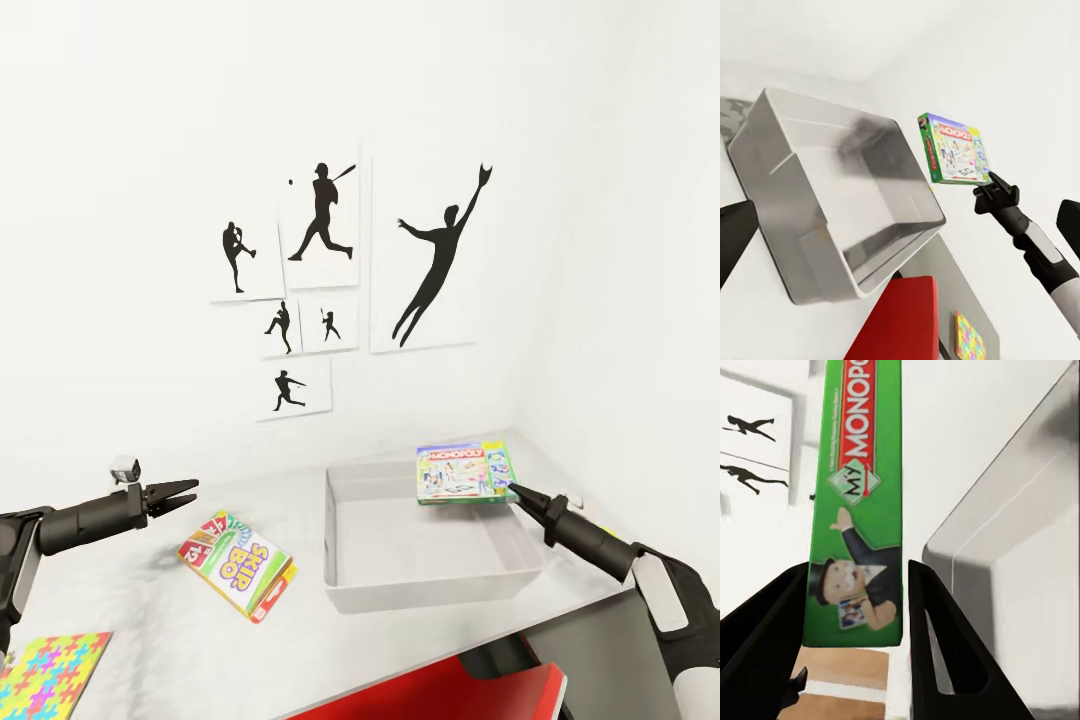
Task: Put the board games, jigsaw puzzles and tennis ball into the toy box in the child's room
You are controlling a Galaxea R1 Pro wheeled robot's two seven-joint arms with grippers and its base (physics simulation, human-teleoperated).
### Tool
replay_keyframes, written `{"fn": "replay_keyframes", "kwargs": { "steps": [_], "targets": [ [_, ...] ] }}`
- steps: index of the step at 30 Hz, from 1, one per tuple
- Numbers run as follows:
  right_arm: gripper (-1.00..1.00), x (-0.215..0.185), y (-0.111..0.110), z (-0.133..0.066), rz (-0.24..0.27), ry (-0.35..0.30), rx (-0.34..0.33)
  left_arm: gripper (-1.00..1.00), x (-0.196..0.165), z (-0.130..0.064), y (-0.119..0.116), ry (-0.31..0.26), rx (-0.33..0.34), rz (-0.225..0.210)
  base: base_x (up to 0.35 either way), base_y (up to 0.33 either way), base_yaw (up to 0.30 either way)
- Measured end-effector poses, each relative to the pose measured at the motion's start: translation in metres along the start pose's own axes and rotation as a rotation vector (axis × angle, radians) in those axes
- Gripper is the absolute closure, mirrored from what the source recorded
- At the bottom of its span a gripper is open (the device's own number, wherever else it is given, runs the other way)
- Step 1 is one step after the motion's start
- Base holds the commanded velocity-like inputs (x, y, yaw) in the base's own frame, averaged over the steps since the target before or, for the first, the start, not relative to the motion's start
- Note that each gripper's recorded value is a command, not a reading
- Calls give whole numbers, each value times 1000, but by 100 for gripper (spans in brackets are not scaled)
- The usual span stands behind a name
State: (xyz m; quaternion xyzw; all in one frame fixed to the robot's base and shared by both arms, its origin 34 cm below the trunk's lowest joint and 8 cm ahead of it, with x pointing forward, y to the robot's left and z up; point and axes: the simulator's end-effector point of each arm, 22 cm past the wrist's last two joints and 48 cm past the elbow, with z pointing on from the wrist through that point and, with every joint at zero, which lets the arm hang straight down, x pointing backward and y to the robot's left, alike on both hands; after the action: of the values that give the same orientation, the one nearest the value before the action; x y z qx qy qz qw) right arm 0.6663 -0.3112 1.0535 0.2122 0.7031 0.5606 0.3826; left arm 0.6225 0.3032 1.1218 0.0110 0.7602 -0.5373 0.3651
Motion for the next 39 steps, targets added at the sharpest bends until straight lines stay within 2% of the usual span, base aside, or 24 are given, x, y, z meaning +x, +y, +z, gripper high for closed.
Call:
{"fn": "replay_keyframes", "kwargs": {
  "steps": [3,7,15,23,33,39],
  "targets": [
    [100,-10,-9,12,17,29,118,-100,0,0,0,0,1,0,0,0,0],
    [100,-20,-12,20,16,37,188,-100,0,0,0,0,1,0,0,0,0],
    [100,-24,-13,32,-8,65,253,-100,0,0,0,-1,1,0,0,0,0],
    [100,-23,-25,49,17,104,333,-100,0,0,0,-1,2,0,0,0,0],
    [100,-22,-40,55,5,129,449,-100,0,-1,0,0,0,0,0,0,0],
    [100,-19,-44,60,17,148,482,-100,0,-1,0,0,-1,1,0,0,0]
  ]
}}
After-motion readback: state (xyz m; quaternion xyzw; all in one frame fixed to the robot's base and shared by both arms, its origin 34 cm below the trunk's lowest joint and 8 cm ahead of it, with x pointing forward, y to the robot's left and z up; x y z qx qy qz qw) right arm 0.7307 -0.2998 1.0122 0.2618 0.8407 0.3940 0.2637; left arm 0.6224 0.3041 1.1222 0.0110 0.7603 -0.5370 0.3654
